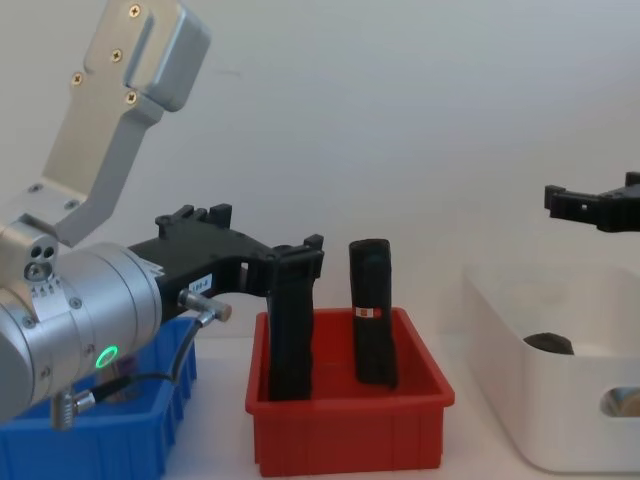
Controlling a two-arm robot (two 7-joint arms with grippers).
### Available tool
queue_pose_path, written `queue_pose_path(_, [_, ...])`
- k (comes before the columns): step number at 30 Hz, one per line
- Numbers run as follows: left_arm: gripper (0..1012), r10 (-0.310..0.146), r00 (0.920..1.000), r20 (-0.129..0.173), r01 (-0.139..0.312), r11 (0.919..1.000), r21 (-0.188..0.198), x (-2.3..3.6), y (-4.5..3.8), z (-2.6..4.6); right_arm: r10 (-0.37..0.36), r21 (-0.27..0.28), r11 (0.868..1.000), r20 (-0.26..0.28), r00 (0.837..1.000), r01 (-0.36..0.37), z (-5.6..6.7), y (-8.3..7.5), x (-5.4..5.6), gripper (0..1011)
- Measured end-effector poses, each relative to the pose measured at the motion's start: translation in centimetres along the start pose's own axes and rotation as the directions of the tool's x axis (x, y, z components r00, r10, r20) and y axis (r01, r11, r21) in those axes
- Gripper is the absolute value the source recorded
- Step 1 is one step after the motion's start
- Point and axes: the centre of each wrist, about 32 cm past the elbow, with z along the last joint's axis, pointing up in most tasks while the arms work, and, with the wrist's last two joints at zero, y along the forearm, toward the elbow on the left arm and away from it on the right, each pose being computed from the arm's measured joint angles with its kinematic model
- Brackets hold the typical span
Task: Pick the cotton swabs from the blue box and place them into the white box.
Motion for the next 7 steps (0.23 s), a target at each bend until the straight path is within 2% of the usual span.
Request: queue_pose_path(7, [1004,0.000,1.0000,0.000,0.000,1.0000,0.000,0.00,0.00,0.00,0.000,0.000,1.000,0.000,1.000,0.000,-0.01,-0.01,0.01,1001])
